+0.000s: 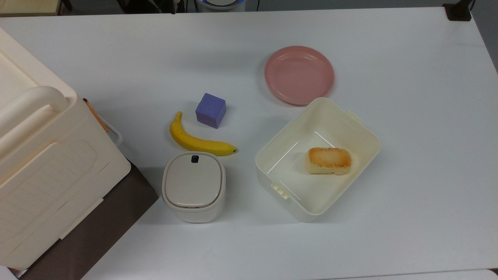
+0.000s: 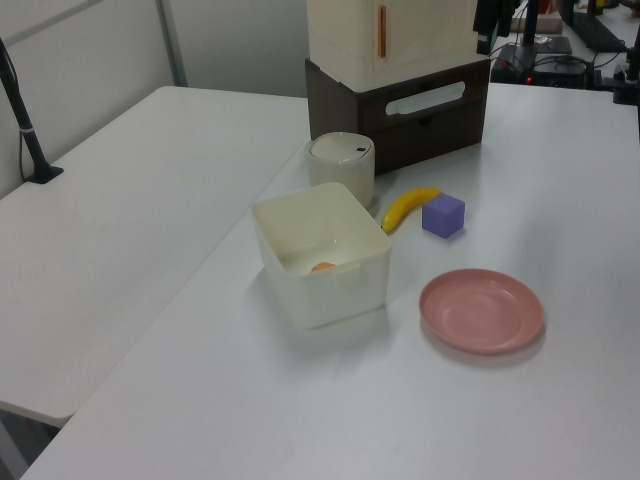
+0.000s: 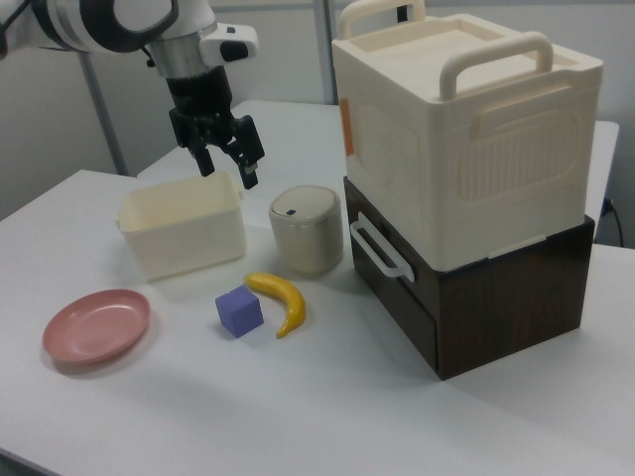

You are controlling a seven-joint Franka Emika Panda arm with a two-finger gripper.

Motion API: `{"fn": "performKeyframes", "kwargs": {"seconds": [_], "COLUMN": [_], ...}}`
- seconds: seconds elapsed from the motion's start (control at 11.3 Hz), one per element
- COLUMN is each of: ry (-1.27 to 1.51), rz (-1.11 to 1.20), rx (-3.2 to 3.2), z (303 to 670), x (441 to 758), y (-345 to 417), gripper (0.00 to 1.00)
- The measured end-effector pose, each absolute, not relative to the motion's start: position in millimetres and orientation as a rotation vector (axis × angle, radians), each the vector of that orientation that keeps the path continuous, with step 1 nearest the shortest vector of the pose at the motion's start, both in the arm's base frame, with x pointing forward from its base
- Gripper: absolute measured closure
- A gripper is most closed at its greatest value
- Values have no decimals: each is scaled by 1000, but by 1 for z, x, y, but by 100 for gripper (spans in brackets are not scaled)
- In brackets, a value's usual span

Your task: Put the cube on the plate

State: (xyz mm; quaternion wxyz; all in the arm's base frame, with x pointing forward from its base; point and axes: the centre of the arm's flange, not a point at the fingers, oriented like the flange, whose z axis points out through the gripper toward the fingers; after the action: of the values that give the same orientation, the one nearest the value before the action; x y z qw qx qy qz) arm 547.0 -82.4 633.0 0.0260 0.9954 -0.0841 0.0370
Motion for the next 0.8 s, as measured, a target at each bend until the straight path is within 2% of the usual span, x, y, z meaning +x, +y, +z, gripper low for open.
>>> {"fn": "performKeyframes", "kwargs": {"seconds": [0.8], "ry": [-310], "rz": [116], "rx": [3073], "z": [633], "x": [547], "y": [-82], "gripper": [0]}}
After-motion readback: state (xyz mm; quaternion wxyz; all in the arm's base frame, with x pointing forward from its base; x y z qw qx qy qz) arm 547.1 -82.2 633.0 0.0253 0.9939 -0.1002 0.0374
